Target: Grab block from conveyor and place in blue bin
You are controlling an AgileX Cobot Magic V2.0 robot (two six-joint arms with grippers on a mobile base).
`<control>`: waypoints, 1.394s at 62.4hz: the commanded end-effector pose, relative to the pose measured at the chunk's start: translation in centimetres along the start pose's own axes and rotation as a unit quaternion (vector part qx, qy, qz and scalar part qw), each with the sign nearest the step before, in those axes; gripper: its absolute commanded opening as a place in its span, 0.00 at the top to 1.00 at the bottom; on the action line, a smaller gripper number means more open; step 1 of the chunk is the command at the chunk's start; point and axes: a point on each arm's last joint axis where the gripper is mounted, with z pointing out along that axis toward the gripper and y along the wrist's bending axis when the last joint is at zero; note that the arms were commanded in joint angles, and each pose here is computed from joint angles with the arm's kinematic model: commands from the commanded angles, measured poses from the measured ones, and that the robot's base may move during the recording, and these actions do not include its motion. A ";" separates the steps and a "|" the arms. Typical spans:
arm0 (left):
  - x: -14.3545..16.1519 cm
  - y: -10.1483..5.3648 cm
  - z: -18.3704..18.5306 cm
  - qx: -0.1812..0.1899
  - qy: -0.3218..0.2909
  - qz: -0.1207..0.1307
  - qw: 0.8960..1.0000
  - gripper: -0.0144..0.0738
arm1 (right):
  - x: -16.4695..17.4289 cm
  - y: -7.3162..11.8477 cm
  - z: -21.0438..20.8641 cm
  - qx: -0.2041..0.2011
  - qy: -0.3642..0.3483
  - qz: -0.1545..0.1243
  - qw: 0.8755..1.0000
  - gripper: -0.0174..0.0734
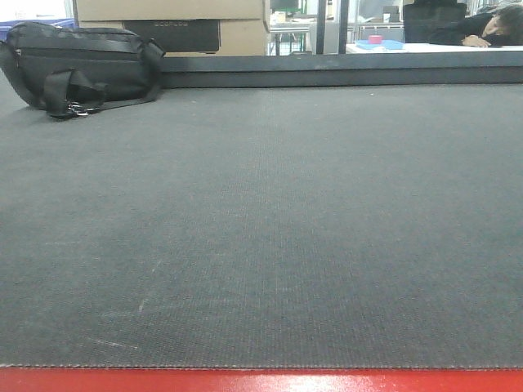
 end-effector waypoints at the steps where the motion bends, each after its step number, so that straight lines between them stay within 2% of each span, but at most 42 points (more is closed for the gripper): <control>1: -0.3 0.0 0.0 0.004 -0.012 0.000 1.000 0.96 | -0.1 0.0 0.1 0.001 -0.006 -0.006 1.000 0.99; 54: -0.3 -0.1 0.0 0.004 -0.013 0.000 1.000 0.96 | -0.1 0.0 0.1 0.001 -0.006 -0.006 1.000 0.99; 65: -1.1 -0.1 -0.1 0.006 -0.053 0.008 0.999 0.96 | -1.3 0.0 -0.1 0.001 -0.048 -0.004 0.999 0.99; 77: -6.8 -0.2 -1.6 0.000 -0.034 0.010 0.999 0.96 | -8.1 0.3 -2.0 -0.007 -0.059 -0.005 0.998 0.99; 82: -9.3 -0.3 -1.9 -0.001 -0.030 0.011 0.999 0.96 | -10.2 0.5 -2.1 -0.010 -0.019 -0.006 1.000 0.99; 87: -12.0 -0.4 -1.2 -0.003 -0.012 0.010 1.000 0.96 | -12.5 0.6 -1.6 -0.014 0.049 -0.007 0.999 0.99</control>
